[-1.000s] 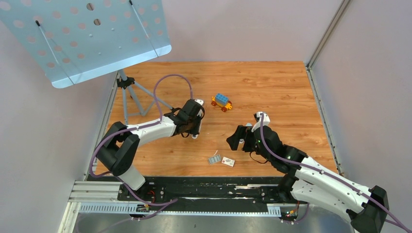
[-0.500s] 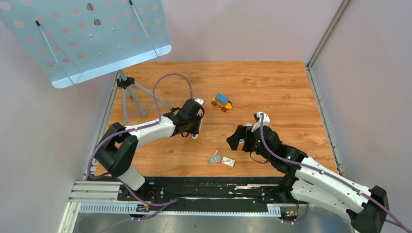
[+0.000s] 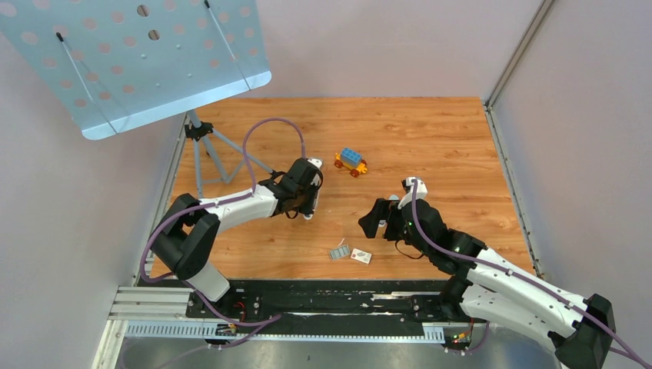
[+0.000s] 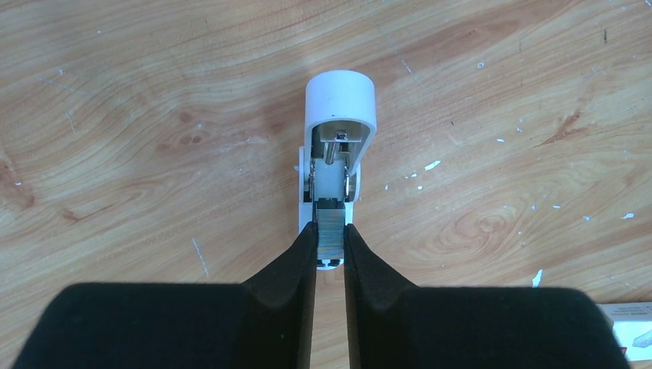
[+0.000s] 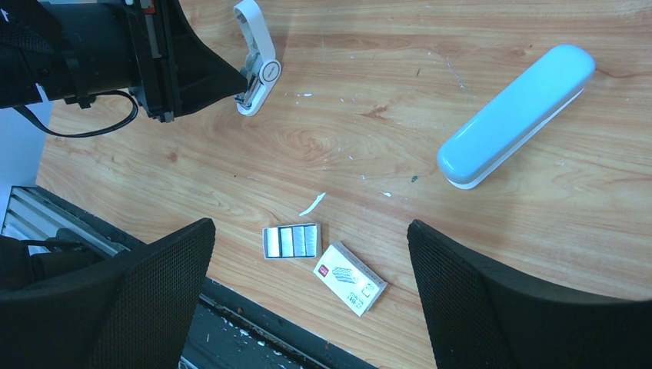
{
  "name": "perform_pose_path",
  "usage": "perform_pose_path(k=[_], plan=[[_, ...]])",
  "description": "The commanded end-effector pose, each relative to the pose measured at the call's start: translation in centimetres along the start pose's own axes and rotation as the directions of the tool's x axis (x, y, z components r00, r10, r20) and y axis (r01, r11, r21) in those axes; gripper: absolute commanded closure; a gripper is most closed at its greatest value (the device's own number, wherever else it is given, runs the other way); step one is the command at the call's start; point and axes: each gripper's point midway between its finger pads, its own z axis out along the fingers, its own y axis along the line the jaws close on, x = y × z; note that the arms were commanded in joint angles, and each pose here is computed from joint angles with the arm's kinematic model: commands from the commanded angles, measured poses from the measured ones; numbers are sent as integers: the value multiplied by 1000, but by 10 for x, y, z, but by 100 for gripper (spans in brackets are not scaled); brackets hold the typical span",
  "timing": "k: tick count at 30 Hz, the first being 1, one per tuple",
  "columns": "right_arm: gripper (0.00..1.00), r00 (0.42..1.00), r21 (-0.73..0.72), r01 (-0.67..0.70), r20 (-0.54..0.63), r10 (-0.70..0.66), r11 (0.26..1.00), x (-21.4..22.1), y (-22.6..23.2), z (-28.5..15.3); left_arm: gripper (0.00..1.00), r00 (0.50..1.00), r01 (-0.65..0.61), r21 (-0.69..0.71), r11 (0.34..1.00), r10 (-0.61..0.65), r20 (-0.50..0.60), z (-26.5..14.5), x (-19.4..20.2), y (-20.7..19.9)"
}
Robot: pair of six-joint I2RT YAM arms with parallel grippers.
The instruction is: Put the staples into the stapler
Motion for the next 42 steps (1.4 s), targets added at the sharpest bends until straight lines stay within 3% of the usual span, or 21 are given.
perform_pose_path(k=[1, 15, 31, 37, 42], plan=[[1, 1000, 22, -2, 22, 1, 1000, -9, -4, -1, 82, 1000, -17, -11, 1000, 16, -25, 5, 10, 5], [1, 1000, 24, -5, 25, 4, 1000, -8, -5, -1, 81, 999, -17, -13, 1000, 16, -40, 10, 16, 6], [1, 1000, 25, -12, 17, 12, 1000, -5, -6, 0, 72, 999, -8, -9, 1000, 8, -31, 7, 13, 5], [1, 1000, 16, -11, 16, 11, 1000, -6, -3, 2, 61, 999, 35, 25, 999, -36, 37, -16, -11, -1], [1, 1000, 14, 13, 18, -14, 1000, -14, 4, 6, 53, 982, 151, 90, 984, -160, 99, -33, -29, 9]])
